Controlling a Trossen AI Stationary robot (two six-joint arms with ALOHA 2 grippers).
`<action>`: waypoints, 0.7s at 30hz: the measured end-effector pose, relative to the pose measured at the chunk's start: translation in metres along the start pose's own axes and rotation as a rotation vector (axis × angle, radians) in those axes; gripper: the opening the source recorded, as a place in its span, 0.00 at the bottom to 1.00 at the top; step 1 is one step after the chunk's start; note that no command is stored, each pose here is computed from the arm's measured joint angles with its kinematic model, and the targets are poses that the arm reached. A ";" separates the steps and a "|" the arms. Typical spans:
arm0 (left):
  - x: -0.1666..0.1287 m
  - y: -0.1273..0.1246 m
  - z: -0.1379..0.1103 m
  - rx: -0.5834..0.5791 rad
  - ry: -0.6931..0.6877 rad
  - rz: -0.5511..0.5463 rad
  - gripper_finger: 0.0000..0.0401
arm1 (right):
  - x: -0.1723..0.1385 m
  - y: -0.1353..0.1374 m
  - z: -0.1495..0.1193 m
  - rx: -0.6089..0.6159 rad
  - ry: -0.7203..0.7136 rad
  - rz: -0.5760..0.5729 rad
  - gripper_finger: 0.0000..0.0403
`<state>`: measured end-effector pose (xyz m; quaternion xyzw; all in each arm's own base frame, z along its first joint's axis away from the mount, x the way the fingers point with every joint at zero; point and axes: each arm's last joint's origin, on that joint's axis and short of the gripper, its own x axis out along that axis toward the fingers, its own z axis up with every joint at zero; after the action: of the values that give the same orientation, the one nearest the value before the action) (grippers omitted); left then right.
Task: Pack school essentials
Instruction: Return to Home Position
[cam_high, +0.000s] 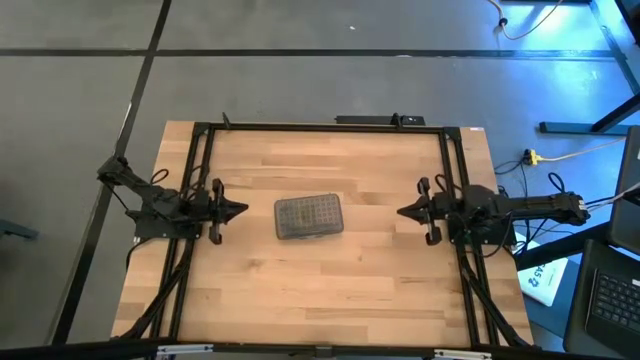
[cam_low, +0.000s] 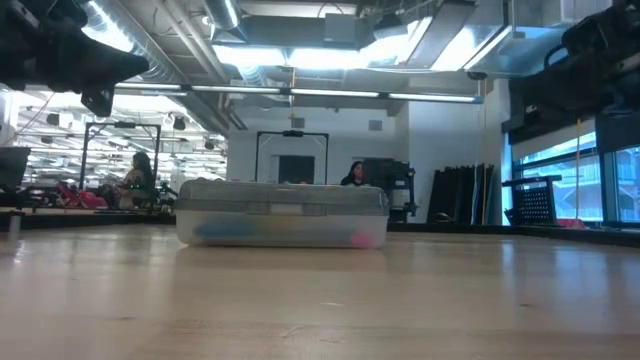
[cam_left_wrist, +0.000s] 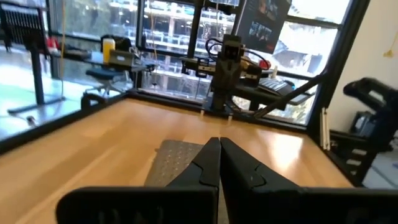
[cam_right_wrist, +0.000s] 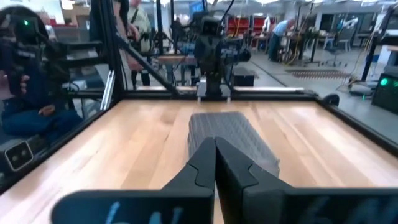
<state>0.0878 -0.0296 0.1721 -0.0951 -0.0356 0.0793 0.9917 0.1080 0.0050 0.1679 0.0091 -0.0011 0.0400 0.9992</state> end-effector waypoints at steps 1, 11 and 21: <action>0.000 0.000 0.000 -0.020 0.000 0.000 0.00 | 0.000 0.000 -0.001 0.000 0.008 0.000 0.01; 0.000 0.000 0.000 -0.023 0.001 0.000 0.00 | 0.000 0.000 -0.005 0.003 0.052 -0.001 0.01; 0.000 0.000 0.000 -0.023 0.001 -0.001 0.00 | 0.000 0.000 -0.005 0.002 0.051 -0.001 0.05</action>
<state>0.0878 -0.0297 0.1721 -0.1065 -0.0360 0.0786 0.9905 0.1079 0.0049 0.1631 0.0092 0.0245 0.0396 0.9989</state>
